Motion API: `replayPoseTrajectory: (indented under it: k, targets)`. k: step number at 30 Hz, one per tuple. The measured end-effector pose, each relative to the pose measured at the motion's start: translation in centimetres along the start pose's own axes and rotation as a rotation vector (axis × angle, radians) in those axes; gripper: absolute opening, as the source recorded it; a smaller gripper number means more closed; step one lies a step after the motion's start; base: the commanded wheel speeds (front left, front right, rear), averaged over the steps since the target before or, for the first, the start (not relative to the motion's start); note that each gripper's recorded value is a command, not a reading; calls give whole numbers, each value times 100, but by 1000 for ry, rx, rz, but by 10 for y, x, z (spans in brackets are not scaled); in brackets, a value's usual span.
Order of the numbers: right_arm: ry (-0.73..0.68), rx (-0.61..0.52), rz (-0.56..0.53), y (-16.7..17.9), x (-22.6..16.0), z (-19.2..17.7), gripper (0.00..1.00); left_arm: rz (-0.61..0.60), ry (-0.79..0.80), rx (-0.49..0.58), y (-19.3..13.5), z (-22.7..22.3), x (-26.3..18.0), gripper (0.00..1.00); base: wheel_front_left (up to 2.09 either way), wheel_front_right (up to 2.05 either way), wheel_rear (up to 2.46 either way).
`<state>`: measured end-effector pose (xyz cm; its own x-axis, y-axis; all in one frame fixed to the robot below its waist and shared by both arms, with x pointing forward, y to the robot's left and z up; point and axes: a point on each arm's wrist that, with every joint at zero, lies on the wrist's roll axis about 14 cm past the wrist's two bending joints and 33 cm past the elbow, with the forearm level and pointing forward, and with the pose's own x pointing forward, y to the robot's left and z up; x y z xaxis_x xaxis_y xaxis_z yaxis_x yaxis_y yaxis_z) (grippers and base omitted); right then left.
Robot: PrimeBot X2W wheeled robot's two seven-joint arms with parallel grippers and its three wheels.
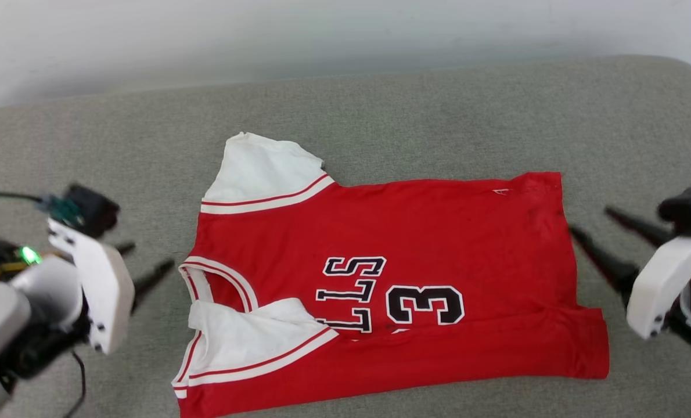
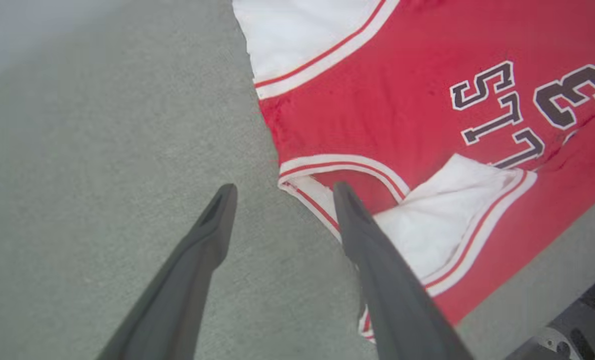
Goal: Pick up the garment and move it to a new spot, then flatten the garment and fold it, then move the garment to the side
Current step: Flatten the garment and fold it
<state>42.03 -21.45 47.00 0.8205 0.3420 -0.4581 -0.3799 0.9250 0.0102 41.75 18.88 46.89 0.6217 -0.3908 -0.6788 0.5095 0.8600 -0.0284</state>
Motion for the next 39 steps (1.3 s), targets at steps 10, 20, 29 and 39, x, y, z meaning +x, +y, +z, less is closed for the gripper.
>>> replayPoseTrajectory:
  k: [10,20,29,39]
  targets:
    - [-453,-23,-198,-29,-4,68,100,105,-284,81,41,115,19,100,0,0,0]
    - [-538,-6,-287,-20,4,60,100,71,-148,107,62,149,92,100,0,0,0]
    - [-481,-14,-303,-19,23,42,100,-35,208,41,54,106,166,100,0,0,0]
    - [-401,-10,-322,-30,41,15,100,-83,452,85,46,59,212,5,0,0,0]
